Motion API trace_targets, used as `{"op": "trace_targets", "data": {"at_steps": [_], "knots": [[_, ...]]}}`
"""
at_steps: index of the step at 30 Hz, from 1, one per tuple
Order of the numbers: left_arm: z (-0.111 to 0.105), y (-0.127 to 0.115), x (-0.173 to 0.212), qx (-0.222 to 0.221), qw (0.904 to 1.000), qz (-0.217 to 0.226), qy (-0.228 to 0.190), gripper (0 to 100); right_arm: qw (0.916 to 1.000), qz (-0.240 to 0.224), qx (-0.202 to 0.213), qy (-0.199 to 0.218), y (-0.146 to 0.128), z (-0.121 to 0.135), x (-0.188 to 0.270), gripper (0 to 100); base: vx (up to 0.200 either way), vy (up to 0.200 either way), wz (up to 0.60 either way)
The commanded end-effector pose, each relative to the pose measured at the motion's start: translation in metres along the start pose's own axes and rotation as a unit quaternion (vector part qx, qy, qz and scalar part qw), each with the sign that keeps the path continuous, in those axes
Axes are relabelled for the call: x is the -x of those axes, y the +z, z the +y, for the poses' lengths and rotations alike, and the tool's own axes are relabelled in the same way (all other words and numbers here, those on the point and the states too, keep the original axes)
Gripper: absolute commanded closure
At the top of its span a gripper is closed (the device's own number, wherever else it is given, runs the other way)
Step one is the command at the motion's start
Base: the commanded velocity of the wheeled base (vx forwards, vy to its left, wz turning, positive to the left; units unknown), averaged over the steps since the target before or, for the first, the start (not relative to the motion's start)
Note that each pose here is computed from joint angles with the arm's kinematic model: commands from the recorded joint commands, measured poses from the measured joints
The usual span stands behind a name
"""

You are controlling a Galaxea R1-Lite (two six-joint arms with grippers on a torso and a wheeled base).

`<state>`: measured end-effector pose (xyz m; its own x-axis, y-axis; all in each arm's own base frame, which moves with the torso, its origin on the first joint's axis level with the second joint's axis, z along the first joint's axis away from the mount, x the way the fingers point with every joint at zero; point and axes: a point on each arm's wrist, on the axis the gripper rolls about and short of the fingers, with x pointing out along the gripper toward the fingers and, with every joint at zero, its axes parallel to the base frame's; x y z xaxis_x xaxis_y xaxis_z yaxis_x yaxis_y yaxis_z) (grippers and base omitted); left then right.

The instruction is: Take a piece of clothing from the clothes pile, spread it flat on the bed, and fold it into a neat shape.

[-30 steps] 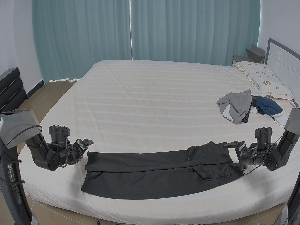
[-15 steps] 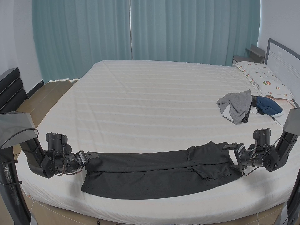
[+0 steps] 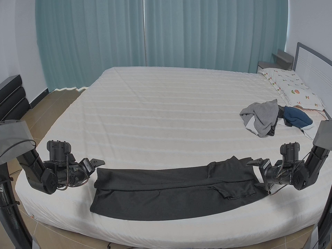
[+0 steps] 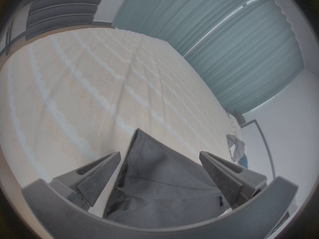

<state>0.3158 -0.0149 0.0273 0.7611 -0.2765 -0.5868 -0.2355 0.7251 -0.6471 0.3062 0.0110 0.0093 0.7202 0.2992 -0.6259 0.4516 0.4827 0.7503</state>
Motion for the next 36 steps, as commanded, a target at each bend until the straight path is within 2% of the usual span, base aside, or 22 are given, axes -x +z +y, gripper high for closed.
{"op": "trace_targets", "data": {"at_steps": [1, 3, 11, 20, 22, 27, 32, 36], "knots": [[-0.019, -0.002, -0.001, 0.006, 0.9997, -0.001, -0.025, 0, 1.0000, 0.001, 0.001, 0.001, 0.000, 0.000, 0.000, 0, 0.000, 0.000, 0.00], [-0.019, -0.009, -0.008, 0.019, 0.9996, 0.009, -0.020, 0, 1.0000, 0.001, 0.001, 0.000, -0.001, 0.000, 0.000, 0, 0.000, 0.000, 0.00], [-0.014, -0.028, -0.022, 0.016, 0.9993, 0.032, 0.007, 0, 1.0000, 0.001, 0.001, 0.001, 0.000, 0.000, 0.000, 0, 0.000, 0.000, 0.00], [-0.014, -0.048, -0.024, 0.000, 0.9979, 0.059, 0.026, 0, 1.0000, 0.000, 0.001, -0.001, 0.000, 0.000, 0.000, 0, 0.000, 0.000, 0.00], [-0.010, -0.053, -0.023, -0.017, 0.9970, 0.066, 0.035, 0, 1.0000, 0.000, 0.001, -0.001, 0.000, 0.000, 0.000, 0, 0.000, 0.000, 0.00], [-0.008, -0.053, -0.018, -0.050, 0.9960, 0.050, 0.054, 0, 1.0000, -0.001, 0.001, 0.000, 0.000, 0.000, 0.000, 0, 0.000, 0.000, 0.00], [-0.008, -0.036, -0.014, -0.043, 0.9974, 0.009, 0.058, 0, 1.0000, 0.001, 0.001, -0.002, -0.001, -0.001, 0.001, 0, 0.000, 0.000, 0.00], [-0.004, -0.025, -0.007, -0.045, 0.9972, -0.004, 0.060, 0, 1.0000, 0.001, 0.001, -0.002, -0.001, -0.001, 0.001, 0, 0.000, 0.000, 0.00]]}}
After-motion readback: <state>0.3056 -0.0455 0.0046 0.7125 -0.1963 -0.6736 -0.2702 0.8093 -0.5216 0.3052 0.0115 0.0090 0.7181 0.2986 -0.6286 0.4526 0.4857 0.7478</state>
